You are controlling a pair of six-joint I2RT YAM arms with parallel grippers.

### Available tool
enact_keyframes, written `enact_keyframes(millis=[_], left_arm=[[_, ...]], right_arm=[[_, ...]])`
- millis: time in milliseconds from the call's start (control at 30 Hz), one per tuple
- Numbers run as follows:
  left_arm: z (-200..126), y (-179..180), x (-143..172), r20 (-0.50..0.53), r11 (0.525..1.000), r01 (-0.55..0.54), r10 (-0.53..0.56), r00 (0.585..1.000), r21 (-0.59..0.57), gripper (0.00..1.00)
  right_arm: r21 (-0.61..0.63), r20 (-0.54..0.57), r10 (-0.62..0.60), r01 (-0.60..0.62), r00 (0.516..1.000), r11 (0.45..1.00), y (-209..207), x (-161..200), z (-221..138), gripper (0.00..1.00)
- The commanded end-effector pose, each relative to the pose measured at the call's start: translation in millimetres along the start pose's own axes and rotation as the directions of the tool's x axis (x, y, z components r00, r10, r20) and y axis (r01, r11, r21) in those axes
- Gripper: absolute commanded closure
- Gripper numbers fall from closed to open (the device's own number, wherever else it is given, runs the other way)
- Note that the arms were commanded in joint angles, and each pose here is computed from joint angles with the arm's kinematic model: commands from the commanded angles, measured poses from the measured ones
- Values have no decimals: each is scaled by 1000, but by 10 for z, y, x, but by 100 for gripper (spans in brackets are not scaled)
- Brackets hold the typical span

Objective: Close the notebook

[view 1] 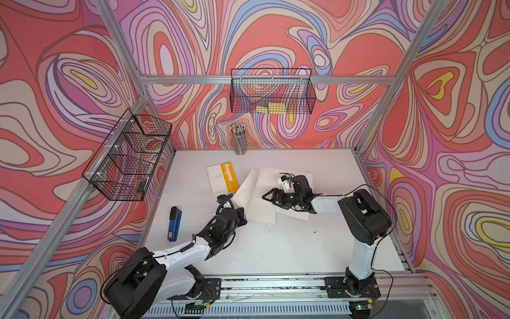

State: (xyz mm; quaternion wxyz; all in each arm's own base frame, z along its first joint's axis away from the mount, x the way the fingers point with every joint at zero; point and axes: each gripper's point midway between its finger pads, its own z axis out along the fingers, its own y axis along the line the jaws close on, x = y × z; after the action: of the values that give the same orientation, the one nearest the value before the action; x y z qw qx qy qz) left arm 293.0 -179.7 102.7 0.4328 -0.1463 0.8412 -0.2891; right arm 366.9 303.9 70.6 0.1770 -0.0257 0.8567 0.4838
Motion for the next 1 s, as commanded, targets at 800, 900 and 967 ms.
enact_keyframes(millis=[800, 900, 967], left_arm=[[131, -400, 238, -166, 980, -131, 155, 974, 148, 87], [145, -399, 261, -174, 980, -133, 159, 972, 151, 87], [154, -422, 271, -178, 978, -133, 161, 971, 160, 86]], right_arm=[[-7, 40, -49, 49, 998, 999, 167, -86, -99, 2], [-8, 58, -70, 71, 996, 997, 270, -139, -176, 2], [-7, 68, -86, 86, 994, 996, 335, -170, -220, 2]])
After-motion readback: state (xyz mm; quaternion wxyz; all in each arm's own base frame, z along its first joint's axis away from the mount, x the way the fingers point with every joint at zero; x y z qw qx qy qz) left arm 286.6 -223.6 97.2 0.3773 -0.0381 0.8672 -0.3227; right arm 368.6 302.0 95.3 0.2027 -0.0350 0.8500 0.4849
